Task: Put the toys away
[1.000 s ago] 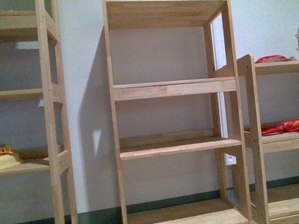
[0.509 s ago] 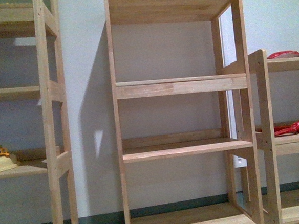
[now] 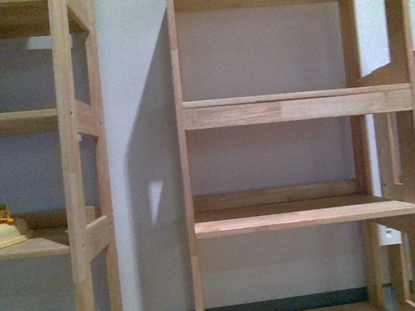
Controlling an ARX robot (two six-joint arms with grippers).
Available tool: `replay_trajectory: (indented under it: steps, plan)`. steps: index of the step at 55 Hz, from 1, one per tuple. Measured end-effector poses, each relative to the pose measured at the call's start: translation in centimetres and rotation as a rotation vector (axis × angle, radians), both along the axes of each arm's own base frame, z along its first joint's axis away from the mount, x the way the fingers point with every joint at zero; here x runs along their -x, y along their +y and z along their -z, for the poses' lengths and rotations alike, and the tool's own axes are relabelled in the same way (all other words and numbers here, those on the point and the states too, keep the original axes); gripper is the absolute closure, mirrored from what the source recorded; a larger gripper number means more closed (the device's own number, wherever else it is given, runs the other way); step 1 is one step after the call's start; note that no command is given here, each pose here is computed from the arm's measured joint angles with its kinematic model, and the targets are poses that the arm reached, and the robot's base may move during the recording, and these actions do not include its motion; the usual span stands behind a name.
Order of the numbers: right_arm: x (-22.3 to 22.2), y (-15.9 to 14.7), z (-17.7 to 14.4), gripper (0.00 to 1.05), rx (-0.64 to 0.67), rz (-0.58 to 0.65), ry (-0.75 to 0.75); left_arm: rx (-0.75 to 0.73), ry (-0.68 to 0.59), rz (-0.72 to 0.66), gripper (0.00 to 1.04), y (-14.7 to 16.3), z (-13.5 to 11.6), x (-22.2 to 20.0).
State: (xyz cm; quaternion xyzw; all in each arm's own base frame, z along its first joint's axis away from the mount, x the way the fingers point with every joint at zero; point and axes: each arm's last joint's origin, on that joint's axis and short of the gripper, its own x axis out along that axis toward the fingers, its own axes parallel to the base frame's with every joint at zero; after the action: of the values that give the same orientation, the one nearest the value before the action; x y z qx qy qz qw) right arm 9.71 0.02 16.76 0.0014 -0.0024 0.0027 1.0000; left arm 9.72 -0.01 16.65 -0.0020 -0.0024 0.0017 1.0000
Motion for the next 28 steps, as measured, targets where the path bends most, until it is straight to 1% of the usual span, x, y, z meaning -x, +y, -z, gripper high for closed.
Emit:
replay_trajectory:
  steps: [28]
  plan:
    - [-0.01, -0.01, 0.01, 0.98, 0.000, 0.004, 0.001, 0.000, 0.000, 0.005, 0.06, -0.01, 0.00, 0.00]
